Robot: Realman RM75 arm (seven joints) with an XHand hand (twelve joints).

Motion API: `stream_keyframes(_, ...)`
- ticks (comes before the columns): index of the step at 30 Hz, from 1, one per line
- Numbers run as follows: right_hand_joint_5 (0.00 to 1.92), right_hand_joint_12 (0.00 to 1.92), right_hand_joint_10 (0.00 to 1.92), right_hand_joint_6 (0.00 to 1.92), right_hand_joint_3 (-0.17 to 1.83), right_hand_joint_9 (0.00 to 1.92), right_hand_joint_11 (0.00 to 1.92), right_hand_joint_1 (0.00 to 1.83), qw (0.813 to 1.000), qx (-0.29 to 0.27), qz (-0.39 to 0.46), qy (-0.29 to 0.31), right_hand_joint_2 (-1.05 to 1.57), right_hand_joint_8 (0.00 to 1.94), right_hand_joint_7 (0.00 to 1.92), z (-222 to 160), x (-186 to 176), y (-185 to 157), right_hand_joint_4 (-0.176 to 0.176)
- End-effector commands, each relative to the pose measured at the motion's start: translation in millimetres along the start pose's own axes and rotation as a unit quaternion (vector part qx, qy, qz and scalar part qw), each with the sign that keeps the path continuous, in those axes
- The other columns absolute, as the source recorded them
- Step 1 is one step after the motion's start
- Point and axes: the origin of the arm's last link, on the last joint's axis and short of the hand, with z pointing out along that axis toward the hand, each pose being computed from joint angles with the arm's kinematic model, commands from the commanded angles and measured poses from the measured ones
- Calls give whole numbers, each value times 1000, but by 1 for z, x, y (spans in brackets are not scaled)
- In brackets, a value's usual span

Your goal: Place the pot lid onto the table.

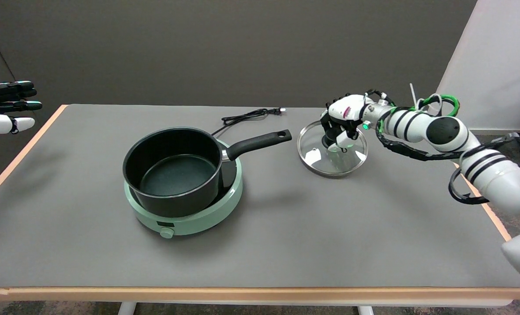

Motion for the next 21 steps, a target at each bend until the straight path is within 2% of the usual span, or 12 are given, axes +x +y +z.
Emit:
stream_keyframes(1,787,1427,1474,1303,391,939,701,1209,1000,-12,-5,15,972,1104,1011,20,17,-5,-24)
stream_keyframes(21,780,1427,1476,1310,374,936,695,1210,1000,-10,-10,7,982,1097,1011,21,9,-9,-32)
